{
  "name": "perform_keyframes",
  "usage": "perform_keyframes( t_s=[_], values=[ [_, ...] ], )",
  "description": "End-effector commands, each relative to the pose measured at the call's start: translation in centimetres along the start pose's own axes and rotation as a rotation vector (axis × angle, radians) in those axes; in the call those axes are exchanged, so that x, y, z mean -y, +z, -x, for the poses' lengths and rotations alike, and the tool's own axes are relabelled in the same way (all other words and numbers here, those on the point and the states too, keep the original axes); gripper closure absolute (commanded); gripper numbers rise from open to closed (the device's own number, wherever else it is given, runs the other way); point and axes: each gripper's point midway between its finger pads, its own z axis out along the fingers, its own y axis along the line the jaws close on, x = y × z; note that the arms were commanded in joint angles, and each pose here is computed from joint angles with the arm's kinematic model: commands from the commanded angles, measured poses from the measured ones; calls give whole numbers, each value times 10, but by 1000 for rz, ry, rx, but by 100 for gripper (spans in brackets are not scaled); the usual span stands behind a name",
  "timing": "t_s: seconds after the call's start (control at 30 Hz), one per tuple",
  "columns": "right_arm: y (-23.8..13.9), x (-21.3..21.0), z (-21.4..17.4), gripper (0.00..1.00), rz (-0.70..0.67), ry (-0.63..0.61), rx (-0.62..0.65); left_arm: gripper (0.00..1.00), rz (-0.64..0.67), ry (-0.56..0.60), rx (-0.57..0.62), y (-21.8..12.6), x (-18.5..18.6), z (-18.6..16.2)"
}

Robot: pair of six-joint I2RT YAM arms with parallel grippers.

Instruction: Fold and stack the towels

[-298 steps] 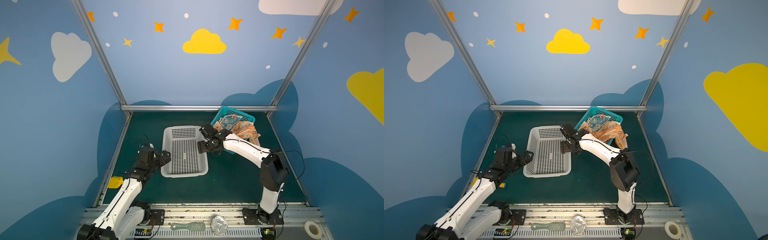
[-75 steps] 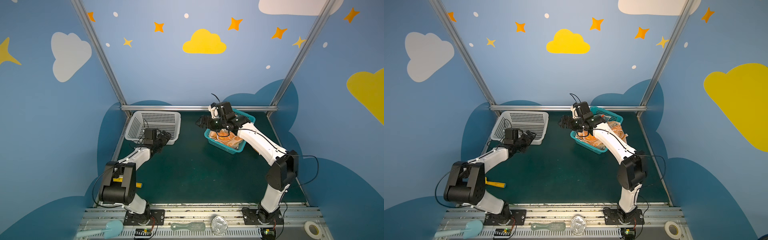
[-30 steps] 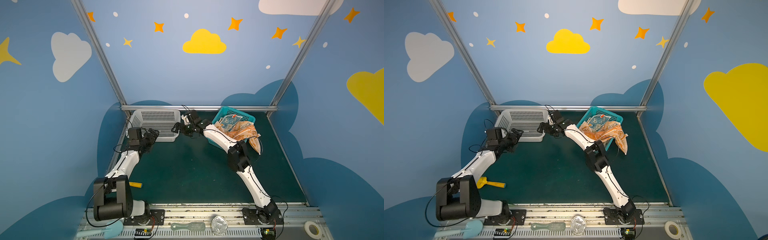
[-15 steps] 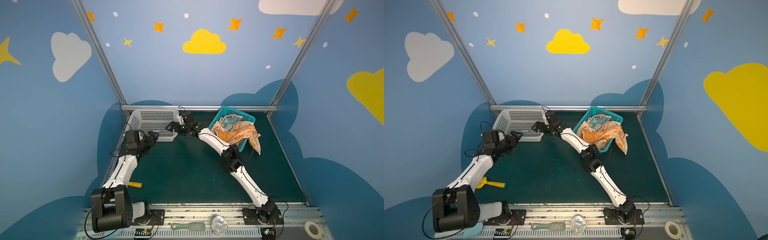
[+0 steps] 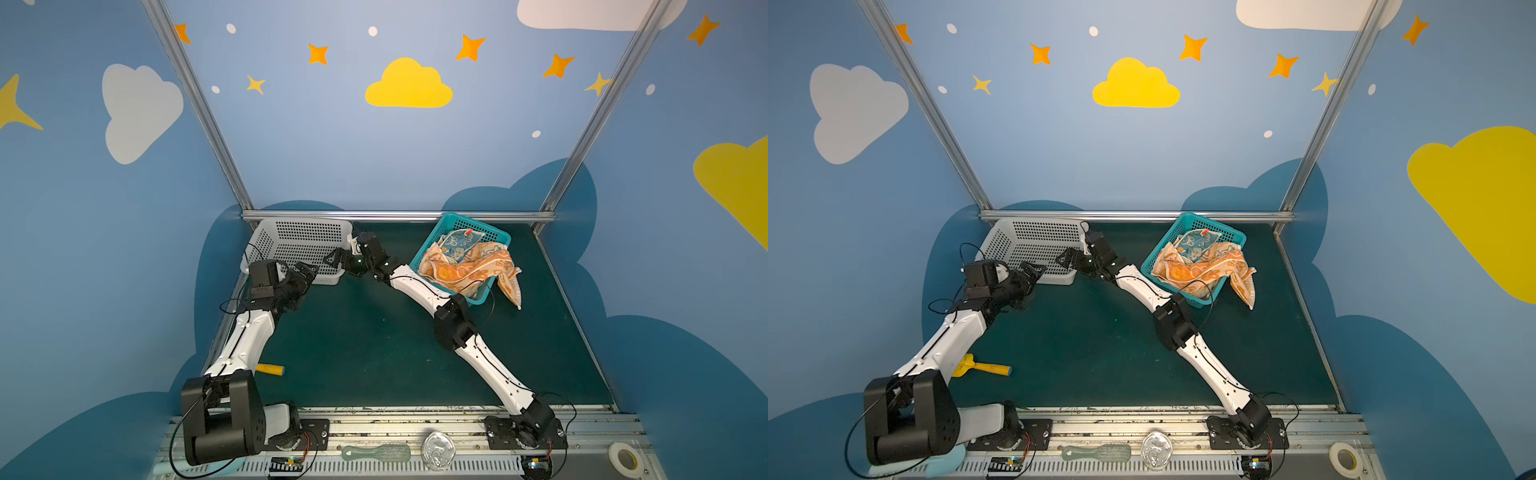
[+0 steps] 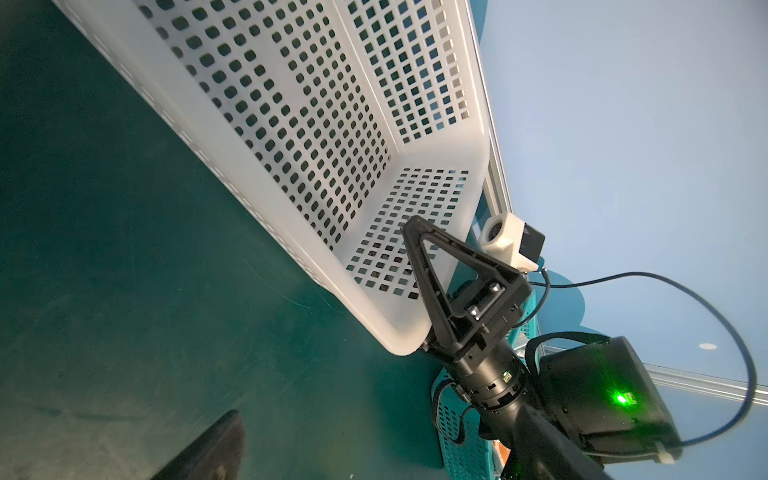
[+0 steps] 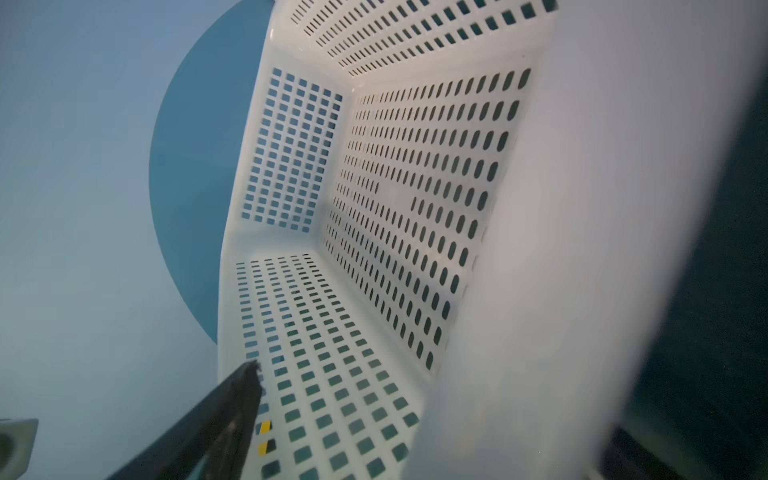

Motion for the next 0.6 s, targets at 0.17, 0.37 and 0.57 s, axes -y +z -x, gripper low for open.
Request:
perform_keyframes(
  t_s=[0.17, 0.37, 0.57],
  values=[
    [-87, -40, 48, 2, -100, -130, 25, 0, -63, 100, 21, -10, 24, -5],
    [-175, -34, 67, 2, -309, -203, 42, 0, -112, 212, -17, -7, 57, -30],
    [-282, -4, 73, 2, -528, -184, 91, 0, -180, 381, -84, 9, 108, -76]
  ],
)
